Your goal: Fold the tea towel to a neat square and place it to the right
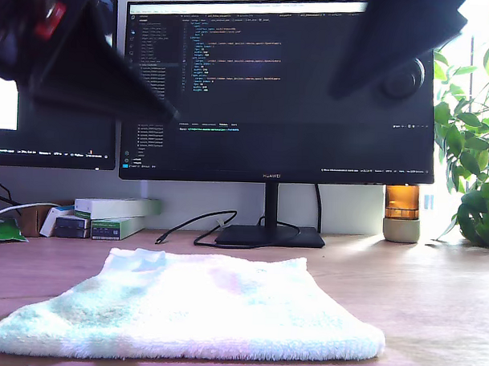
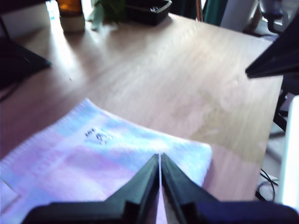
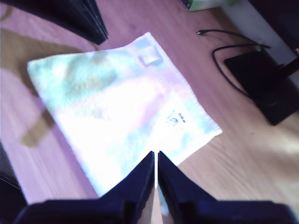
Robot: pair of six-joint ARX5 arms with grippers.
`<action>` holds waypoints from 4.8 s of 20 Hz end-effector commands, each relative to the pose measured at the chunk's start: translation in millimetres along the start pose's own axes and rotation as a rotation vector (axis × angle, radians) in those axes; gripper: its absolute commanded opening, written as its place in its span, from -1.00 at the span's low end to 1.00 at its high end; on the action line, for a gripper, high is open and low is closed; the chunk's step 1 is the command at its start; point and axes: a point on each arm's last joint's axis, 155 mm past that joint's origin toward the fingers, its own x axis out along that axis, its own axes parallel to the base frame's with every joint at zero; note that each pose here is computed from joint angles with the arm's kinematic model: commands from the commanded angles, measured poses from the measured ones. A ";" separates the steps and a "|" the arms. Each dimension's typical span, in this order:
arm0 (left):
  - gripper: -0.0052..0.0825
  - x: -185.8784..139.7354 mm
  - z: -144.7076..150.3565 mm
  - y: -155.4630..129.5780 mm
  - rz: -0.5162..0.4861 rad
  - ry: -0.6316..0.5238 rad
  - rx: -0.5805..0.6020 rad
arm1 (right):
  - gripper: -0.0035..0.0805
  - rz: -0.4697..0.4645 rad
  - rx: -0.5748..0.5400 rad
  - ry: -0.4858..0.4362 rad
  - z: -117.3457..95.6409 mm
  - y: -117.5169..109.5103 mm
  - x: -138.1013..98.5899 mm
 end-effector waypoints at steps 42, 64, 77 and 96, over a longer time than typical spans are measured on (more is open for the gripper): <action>-0.93 46.2 -128.1 -12.5 -0.145 0.381 -0.292 | -0.20 0.400 -0.491 0.146 -98.9 70.3 95.7; -0.93 51.7 -160.3 12.8 -0.003 0.522 -0.348 | -0.20 0.391 -0.498 0.140 -98.5 69.0 101.5; -0.93 36.7 -183.2 1.8 -0.031 0.633 -0.369 | -0.42 0.452 -0.458 0.206 -122.9 61.9 97.6; -0.93 46.0 -160.0 3.7 -0.057 0.564 -0.316 | -0.95 0.548 -0.395 0.188 -102.3 72.0 90.2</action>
